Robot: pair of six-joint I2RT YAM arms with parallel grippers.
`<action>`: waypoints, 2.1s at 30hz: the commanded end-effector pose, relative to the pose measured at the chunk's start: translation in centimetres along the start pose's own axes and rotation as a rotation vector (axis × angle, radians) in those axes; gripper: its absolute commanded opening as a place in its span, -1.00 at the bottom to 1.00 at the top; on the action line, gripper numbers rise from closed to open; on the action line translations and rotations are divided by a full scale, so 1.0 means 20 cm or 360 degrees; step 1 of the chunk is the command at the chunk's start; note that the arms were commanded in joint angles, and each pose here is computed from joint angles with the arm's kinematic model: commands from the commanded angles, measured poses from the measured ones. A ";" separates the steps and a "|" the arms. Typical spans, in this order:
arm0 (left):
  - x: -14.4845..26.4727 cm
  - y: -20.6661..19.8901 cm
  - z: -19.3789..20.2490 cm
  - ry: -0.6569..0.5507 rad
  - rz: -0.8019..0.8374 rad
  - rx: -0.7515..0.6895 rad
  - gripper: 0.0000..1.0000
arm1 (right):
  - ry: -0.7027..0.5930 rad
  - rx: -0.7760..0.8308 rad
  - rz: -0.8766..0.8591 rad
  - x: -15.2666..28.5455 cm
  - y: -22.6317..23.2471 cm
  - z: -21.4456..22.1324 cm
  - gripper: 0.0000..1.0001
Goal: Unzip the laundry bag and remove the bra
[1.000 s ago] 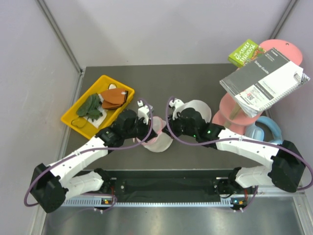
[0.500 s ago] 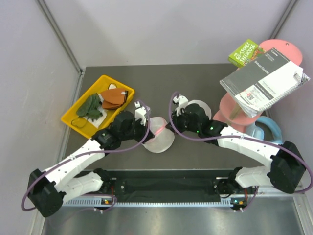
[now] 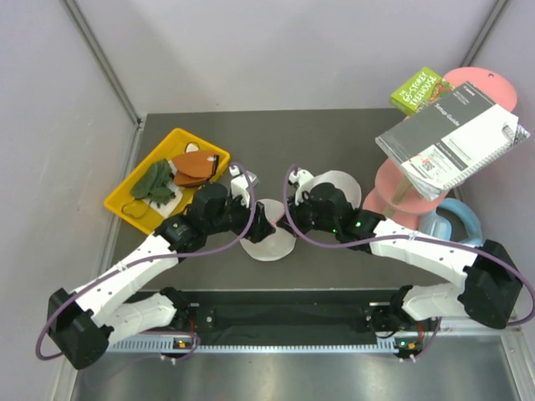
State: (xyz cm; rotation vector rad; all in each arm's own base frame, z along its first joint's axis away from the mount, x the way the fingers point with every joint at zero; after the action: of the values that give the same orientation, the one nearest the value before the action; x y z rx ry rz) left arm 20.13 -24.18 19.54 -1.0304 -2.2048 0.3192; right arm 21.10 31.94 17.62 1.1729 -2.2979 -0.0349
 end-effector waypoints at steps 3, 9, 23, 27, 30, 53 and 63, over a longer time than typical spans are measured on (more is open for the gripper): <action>-0.05 -0.02 -0.06 -0.0059 0.0044 -0.0021 0.43 | -0.0134 0.0025 -0.0085 0.04 0.12 -0.12 -1.00; -0.06 0.02 0.00 -0.0027 0.0012 -0.0011 0.16 | -0.0146 0.0031 -0.0098 0.04 0.13 -0.13 -1.00; -0.09 0.05 0.05 0.0013 -0.0013 -0.0011 -1.00 | -0.0146 0.0031 -0.0088 0.04 0.13 -0.14 -1.00; -0.08 0.05 0.05 0.0014 -0.0011 -0.0016 -1.00 | -0.0143 0.0026 -0.0087 0.04 0.13 -0.13 -1.00; -0.08 0.05 0.06 0.0019 -0.0010 -0.0017 -1.00 | -0.0135 0.0025 -0.0080 0.03 0.12 -0.12 -1.00; 0.01 0.06 0.11 0.0033 -0.0032 0.0006 -1.00 | -0.0112 -0.0026 0.0145 0.01 -0.22 -0.11 -1.00; 0.00 0.02 -0.03 -0.0054 -0.0032 -0.0017 0.29 | -0.0113 0.0001 0.0034 0.04 -0.11 -0.11 -1.00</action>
State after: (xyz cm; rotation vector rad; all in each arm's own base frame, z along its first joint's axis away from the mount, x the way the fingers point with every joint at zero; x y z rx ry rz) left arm 19.41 -23.14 17.09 -0.9752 -2.1849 0.2991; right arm 24.03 29.72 17.47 1.0847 -2.3405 -0.0545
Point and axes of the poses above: each gripper's point midway between its finger pads, its own x axis back along the fingers, its own y axis along the line the jaws close on, z = x × y, the point moved 1 cm from there along x, back along the fingers, and after that the axes turned 7 degrees about x, right-handed, at the moved point
